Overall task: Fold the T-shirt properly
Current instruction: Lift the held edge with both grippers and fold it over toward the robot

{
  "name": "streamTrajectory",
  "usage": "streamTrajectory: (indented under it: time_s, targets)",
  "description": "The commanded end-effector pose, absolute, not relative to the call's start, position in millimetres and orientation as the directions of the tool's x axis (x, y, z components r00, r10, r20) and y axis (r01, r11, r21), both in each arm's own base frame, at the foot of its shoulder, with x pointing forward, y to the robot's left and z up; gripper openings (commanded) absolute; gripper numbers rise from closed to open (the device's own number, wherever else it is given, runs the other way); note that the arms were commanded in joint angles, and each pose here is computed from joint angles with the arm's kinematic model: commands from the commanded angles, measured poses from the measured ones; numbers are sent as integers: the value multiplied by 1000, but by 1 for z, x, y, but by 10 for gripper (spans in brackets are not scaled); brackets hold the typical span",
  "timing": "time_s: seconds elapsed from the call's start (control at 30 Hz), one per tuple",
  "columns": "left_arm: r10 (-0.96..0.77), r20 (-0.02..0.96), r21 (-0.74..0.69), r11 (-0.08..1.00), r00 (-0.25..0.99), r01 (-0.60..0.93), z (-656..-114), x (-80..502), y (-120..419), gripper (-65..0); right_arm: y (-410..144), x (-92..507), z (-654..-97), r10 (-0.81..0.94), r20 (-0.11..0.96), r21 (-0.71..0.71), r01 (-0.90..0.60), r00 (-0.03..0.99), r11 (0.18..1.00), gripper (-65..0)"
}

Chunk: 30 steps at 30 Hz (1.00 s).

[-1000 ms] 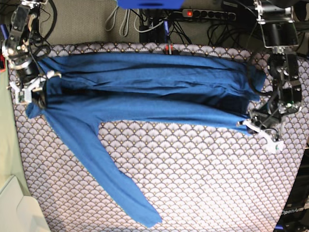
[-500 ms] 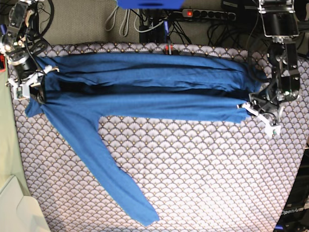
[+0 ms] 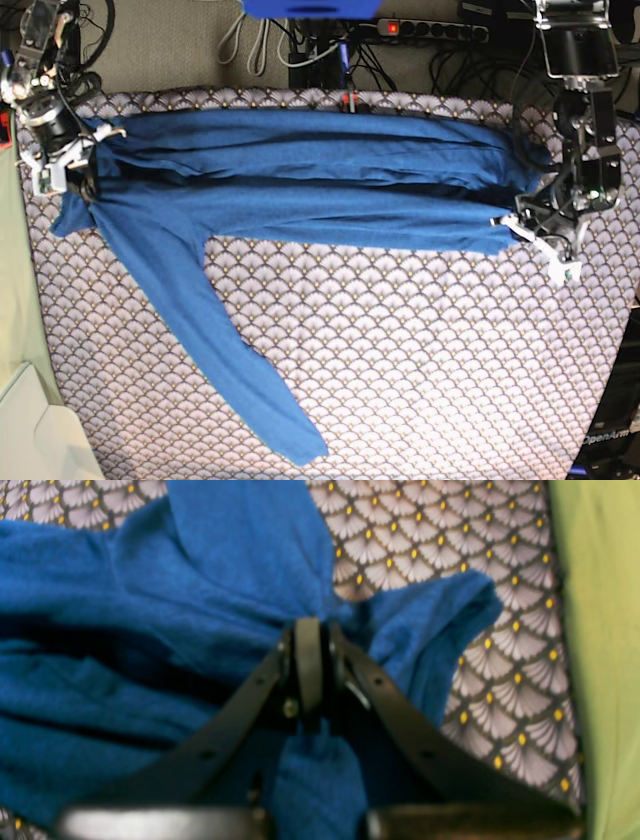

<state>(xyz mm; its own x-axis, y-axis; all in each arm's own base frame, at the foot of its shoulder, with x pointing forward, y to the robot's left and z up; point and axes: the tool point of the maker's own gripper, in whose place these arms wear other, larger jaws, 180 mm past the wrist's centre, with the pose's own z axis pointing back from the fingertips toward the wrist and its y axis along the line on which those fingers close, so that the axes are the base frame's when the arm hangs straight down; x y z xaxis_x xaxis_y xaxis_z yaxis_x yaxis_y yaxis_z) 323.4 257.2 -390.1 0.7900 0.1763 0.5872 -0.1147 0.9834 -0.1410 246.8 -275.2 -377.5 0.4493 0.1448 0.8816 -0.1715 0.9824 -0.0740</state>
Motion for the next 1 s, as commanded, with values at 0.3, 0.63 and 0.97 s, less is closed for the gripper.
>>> streamTrajectory:
  time_s: [0.3,0.63,0.97]
  targets:
    - [166,556,-132,985,815,-111,-384,323,261,-402,-282,246,-375,168,863,-95,-174,476,980,-469]
    - [153,550,-116,987,821,-107,-381,319,268,-398,-310,244,-356,168,878,-139,-96,449,986,-394]
    - [153,523,-108,988,839,-113,-380,316,272,-399,-308,253,-336,199,895,-173,-102,400,980,-327]
